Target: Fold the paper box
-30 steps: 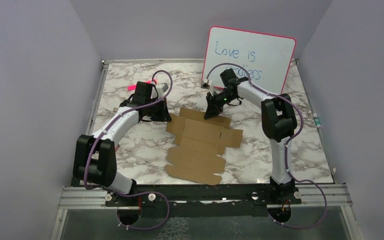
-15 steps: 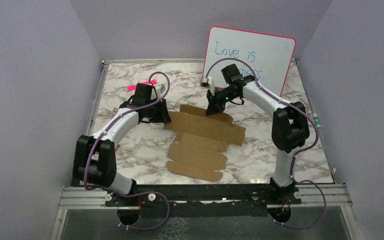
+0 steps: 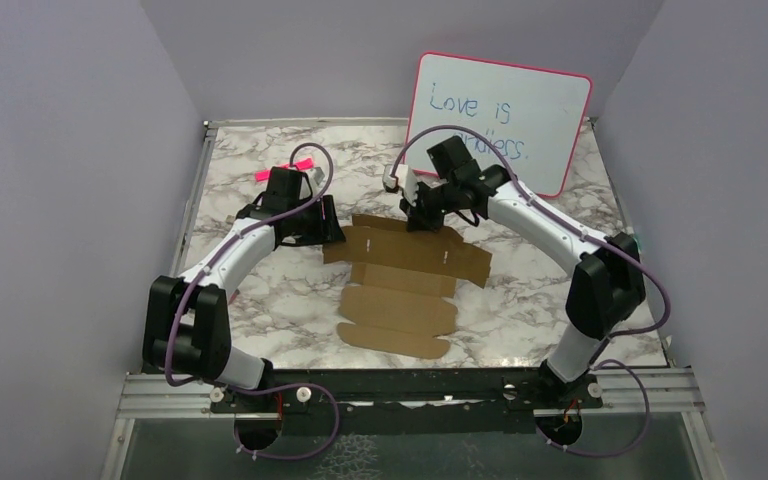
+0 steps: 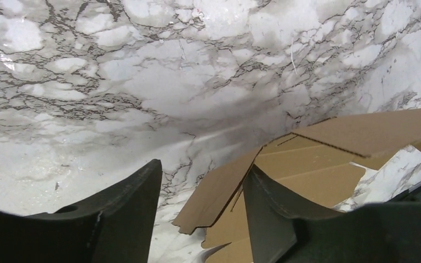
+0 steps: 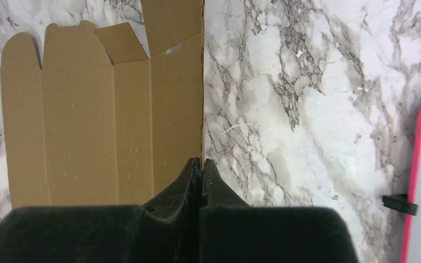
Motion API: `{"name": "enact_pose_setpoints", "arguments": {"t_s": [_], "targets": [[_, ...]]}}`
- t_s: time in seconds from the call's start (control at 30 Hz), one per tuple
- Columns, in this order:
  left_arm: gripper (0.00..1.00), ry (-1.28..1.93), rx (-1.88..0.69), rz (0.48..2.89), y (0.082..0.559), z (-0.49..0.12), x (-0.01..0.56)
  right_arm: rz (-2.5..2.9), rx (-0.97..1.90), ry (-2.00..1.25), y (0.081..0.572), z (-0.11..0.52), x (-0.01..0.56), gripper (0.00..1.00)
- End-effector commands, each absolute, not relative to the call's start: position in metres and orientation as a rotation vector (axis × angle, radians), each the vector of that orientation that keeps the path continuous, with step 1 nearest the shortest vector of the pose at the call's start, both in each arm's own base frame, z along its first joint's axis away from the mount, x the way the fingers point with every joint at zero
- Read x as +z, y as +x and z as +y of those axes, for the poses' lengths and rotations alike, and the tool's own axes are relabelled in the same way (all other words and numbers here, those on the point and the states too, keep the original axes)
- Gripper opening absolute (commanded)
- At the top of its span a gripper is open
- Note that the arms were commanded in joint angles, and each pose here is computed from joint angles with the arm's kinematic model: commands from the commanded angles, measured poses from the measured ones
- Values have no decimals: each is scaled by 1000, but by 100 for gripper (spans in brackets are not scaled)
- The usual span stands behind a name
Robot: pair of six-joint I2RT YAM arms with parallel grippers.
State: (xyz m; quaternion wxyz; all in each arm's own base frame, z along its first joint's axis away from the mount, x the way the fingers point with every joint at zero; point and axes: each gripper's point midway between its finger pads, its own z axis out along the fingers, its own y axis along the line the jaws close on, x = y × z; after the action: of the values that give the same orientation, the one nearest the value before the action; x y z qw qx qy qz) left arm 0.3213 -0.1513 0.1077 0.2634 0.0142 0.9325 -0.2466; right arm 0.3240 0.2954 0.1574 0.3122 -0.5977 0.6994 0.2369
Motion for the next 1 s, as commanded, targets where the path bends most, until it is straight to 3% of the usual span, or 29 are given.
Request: {"name": "enact_pose_setpoints", "arguments": {"t_s": [0.0, 0.27, 0.63, 0.97], "targets": [[60, 6, -633, 2424, 339, -144, 135, 1716, 407, -1566, 341, 295, 186, 1], [69, -29, -626, 2406, 348, -138, 141, 1483, 348, -1606, 333, 306, 221, 1], [81, -2, -648, 2300, 348, -138, 177, 1414, 57, -1692, 343, 294, 213, 1], [84, -16, -626, 2287, 340, -133, 177, 1191, -195, -1693, 348, 297, 220, 1]]}}
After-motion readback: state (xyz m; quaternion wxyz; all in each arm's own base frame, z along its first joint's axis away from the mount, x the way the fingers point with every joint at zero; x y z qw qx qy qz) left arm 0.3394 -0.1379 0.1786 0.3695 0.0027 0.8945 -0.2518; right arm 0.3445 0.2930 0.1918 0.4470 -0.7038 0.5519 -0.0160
